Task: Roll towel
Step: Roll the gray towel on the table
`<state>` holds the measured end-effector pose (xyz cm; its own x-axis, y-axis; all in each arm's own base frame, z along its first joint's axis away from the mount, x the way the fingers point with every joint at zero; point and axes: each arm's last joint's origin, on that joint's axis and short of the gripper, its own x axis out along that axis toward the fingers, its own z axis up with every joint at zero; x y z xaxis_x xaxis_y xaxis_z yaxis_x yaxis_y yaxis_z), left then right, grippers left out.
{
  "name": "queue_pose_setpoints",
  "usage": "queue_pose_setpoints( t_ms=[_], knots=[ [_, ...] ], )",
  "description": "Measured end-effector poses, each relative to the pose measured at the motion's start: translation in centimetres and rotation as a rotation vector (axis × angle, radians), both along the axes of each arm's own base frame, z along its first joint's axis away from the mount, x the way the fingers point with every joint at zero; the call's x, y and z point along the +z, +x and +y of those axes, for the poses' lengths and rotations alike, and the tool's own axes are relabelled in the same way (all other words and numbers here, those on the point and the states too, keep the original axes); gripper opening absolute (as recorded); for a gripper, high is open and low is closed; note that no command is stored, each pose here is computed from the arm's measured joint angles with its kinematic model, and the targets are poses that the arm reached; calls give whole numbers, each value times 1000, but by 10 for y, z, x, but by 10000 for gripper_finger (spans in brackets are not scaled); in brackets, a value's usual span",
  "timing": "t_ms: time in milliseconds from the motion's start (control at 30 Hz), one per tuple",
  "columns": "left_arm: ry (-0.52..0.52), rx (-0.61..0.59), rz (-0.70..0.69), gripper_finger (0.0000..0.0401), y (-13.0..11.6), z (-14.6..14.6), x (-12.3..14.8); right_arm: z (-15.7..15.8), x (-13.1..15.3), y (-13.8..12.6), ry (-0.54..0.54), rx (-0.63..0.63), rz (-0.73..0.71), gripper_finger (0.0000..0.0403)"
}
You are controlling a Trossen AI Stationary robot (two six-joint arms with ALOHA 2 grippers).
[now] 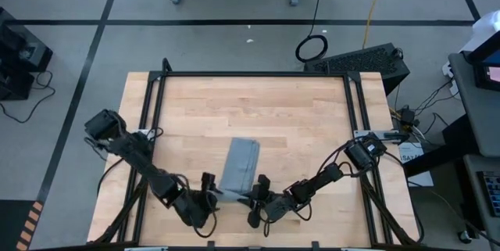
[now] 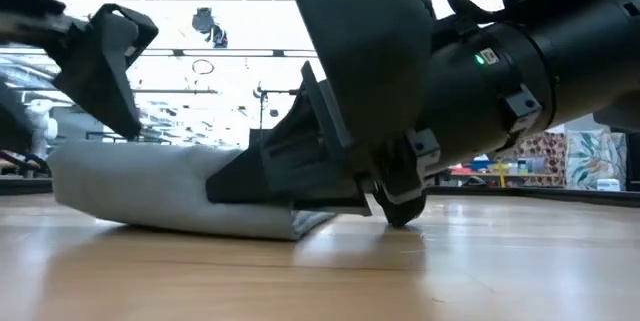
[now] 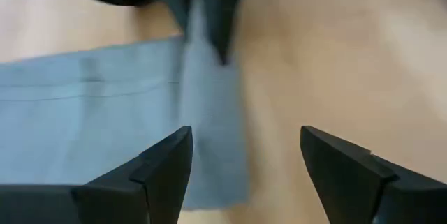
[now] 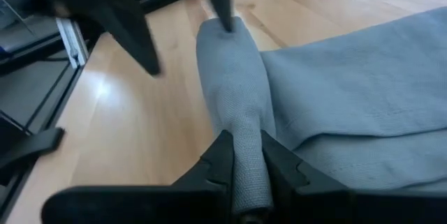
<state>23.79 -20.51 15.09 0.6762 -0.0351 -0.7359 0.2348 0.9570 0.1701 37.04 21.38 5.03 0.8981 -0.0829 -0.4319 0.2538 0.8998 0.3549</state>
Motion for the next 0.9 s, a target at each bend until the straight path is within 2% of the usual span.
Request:
queue_pose_setpoints(
  t_ms=[100, 267, 400, 567, 633, 900],
  knots=[
    [96, 49, -19, 269, 1, 0, -14, 0, 0, 0, 18, -7, -5, 34],
    [123, 58, -15, 242, 9, 1, -27, 0, 0, 0, 33, 0, -2, 34],
    [117, 52, -8, 173, 12, 4, -29, 0, 0, 0, 41, 15, 4, 35],
    [83, 19, 0, 53, 11, 2, -24, 1, 0, -1, 35, 16, 1, 50],
    [50, 26, 10, 20, 13, 4, -22, 3, 2, -1, 4, 47, 4, 65],
    [-145, 56, 138, 20, 27, 23, -22, 18, 44, -21, -267, 231, 83, 156]
  ],
)
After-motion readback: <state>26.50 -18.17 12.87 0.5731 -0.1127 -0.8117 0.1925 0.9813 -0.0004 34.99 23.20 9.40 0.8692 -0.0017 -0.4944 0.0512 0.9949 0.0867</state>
